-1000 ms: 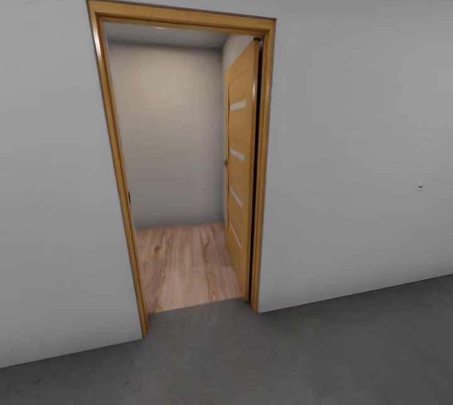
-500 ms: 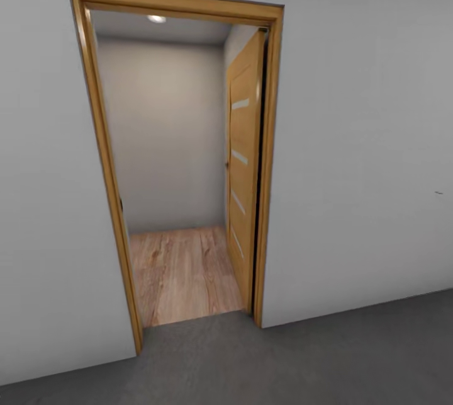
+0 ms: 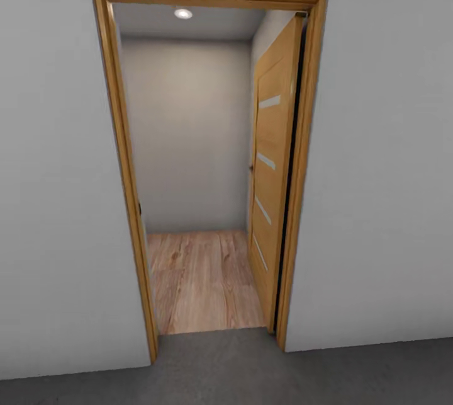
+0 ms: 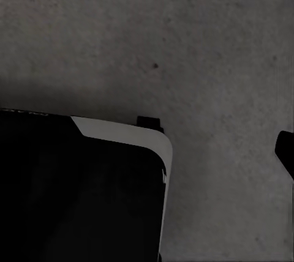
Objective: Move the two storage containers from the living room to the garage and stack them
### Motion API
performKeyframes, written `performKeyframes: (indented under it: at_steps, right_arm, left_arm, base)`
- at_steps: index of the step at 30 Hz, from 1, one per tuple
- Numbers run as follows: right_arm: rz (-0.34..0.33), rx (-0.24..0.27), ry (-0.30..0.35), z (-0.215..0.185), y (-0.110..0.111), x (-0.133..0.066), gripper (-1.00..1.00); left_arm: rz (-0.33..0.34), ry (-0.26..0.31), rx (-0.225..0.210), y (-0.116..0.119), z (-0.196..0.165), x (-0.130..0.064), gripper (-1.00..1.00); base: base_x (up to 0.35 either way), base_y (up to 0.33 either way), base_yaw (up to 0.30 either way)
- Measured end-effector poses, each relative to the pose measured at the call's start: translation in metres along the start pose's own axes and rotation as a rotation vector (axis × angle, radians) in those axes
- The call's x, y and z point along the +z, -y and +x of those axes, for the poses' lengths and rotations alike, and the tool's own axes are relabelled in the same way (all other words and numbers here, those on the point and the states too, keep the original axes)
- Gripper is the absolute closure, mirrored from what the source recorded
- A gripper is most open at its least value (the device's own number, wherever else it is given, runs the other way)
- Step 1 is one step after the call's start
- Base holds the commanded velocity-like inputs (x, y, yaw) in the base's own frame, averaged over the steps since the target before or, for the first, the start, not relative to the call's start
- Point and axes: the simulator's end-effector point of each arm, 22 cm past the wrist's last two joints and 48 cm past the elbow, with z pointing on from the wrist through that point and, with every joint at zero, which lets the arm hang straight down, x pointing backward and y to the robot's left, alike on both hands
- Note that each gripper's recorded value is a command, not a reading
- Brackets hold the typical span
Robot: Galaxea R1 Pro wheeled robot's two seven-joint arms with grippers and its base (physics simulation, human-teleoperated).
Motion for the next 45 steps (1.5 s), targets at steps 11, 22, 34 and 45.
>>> performKeyframes:
  at_steps: [11, 22, 34, 45]
  right_arm:
    - [0.000, 0.001, 0.000, 0.0000, 0.0000, 0.0000, -1.00]
    - [0.002, 0.001, 0.000, 0.0002, 0.0014, -0.0001, -1.00]
    - [0.002, 0.001, 0.000, 0.0000, 0.0005, 0.0000, -1.00]
    - [0.003, 0.002, 0.000, 0.0001, 0.0012, -0.0001, -1.00]
  left_arm:
    - [0.000, 0.000, 0.002, 0.0001, 0.0000, 0.0000, -1.00]
    - [0.000, 0.001, 0.003, 0.0002, -0.0003, 0.0000, -1.00]
    - [0.000, 0.001, 0.001, 0.0001, -0.0004, 0.0000, -1.00]
    - [-0.001, 0.008, 0.000, -0.0010, -0.0021, 0.0000, -1.00]
  base:
    - [0.310, -0.158, 0.122]
    - [0.292, -0.206, 0.002]
    - [0.291, -0.209, 0.000]
    - [0.302, -0.109, 0.180]
